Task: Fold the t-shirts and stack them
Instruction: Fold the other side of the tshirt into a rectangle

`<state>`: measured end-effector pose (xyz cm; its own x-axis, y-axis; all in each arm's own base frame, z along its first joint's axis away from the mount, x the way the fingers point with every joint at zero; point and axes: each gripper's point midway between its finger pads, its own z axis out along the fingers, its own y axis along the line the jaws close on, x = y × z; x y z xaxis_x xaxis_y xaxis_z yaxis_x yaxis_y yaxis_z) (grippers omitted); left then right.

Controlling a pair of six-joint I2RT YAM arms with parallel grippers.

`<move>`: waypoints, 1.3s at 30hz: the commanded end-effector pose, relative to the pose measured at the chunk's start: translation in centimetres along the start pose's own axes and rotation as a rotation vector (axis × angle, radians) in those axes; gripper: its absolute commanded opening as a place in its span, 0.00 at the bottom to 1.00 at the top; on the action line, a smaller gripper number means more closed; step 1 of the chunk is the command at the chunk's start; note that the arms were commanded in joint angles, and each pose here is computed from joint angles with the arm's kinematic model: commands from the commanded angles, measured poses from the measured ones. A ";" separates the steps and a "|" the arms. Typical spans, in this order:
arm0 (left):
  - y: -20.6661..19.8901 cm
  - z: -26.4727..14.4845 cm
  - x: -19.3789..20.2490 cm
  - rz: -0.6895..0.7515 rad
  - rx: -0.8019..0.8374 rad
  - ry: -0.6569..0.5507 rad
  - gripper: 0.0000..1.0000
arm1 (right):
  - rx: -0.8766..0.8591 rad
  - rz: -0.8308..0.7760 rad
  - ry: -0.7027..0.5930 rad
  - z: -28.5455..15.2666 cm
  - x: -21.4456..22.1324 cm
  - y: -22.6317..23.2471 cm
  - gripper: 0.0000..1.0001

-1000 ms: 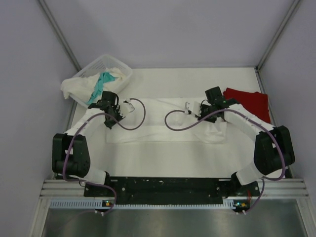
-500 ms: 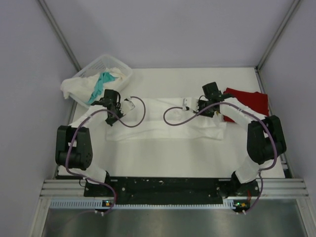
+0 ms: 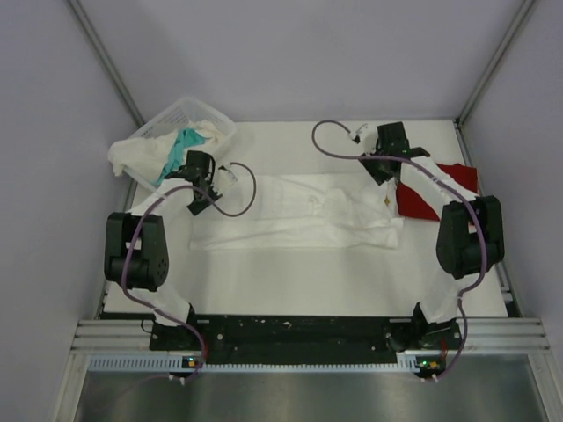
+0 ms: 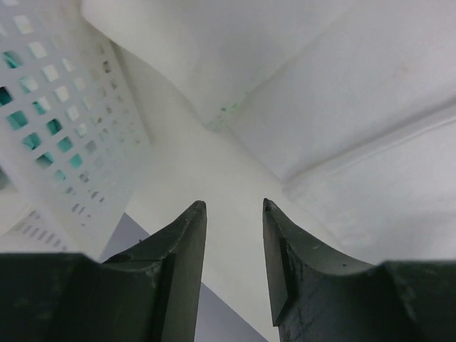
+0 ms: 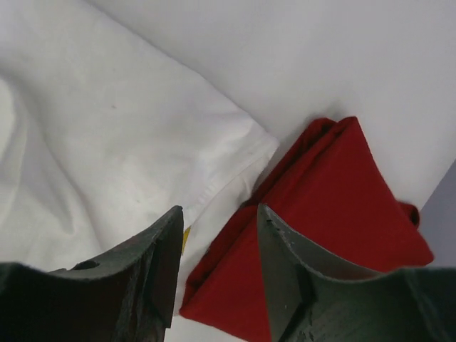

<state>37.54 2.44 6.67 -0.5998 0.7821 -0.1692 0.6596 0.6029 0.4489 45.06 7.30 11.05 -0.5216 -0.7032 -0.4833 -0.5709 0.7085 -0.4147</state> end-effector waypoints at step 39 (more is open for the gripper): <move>-7.3 2.2 3.9 -0.007 0.170 0.041 0.26 | -0.040 1.011 0.119 -1.1 4.4 4.8 0.00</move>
<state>32.02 0.71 2.09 -0.6213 0.7657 -0.1662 0.7125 0.6404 0.2868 34.31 8.45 4.46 -0.9106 0.1450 -0.3871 0.1043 0.9868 0.1242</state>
